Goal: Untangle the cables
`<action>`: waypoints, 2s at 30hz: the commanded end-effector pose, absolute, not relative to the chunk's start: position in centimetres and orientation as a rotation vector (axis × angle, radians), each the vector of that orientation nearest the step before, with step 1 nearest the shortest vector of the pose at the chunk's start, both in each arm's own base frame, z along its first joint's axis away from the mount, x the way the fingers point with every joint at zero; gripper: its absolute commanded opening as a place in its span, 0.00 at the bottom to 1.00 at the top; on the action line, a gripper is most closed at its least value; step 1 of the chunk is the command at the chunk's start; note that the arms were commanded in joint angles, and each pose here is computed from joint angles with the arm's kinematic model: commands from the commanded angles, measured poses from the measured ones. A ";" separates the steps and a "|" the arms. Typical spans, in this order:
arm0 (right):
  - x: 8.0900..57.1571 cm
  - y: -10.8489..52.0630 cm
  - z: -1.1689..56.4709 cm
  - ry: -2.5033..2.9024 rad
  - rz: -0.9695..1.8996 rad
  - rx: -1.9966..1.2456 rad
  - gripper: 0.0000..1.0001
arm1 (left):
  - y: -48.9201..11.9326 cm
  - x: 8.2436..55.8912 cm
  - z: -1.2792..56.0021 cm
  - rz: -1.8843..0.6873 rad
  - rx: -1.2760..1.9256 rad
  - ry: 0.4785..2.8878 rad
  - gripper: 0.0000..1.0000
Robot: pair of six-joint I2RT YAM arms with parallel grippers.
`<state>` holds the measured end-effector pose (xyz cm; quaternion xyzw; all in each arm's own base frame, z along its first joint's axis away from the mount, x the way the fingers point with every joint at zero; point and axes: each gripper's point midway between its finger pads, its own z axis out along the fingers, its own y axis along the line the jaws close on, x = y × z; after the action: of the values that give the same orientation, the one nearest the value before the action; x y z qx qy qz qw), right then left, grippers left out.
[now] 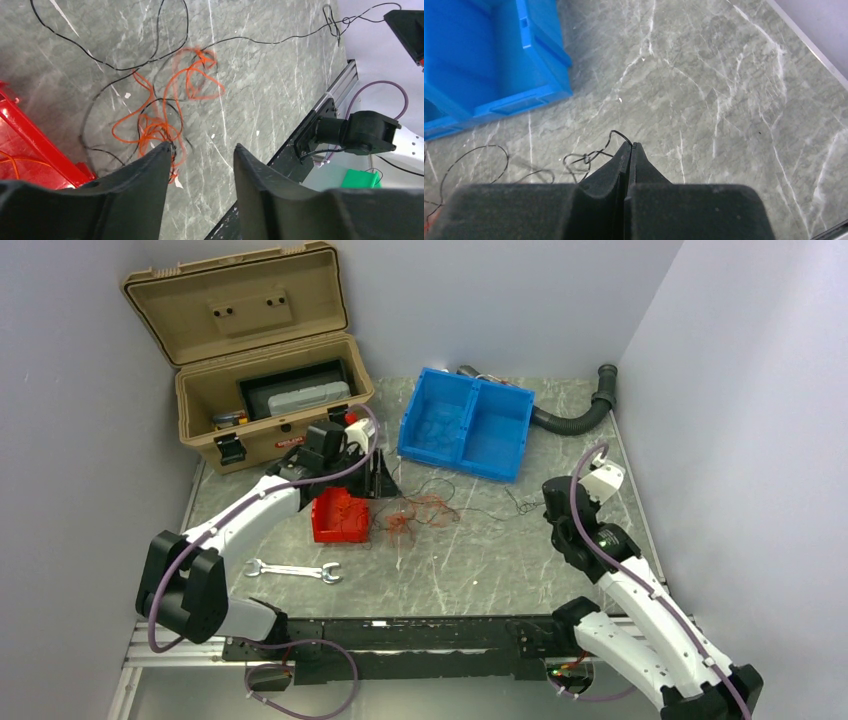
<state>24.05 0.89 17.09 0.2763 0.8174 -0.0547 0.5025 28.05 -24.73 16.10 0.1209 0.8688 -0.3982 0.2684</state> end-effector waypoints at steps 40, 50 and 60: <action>27.8 10.6 56.1 1.384 0.534 0.148 0.00 | -39.0 29.4 26.1 -1.253 0.825 1.620 0.17; 30.2 10.3 37.1 1.809 0.310 0.167 0.48 | -37.7 27.0 31.6 -1.267 0.894 1.583 0.04; 24.1 17.5 30.0 1.789 0.756 -0.288 0.73 | -36.1 27.8 33.7 -1.594 0.611 1.628 0.03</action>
<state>26.71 14.20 25.43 -0.0302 0.8405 0.2065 0.4999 27.49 -37.22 31.03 0.3005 0.6605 -0.5547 0.4072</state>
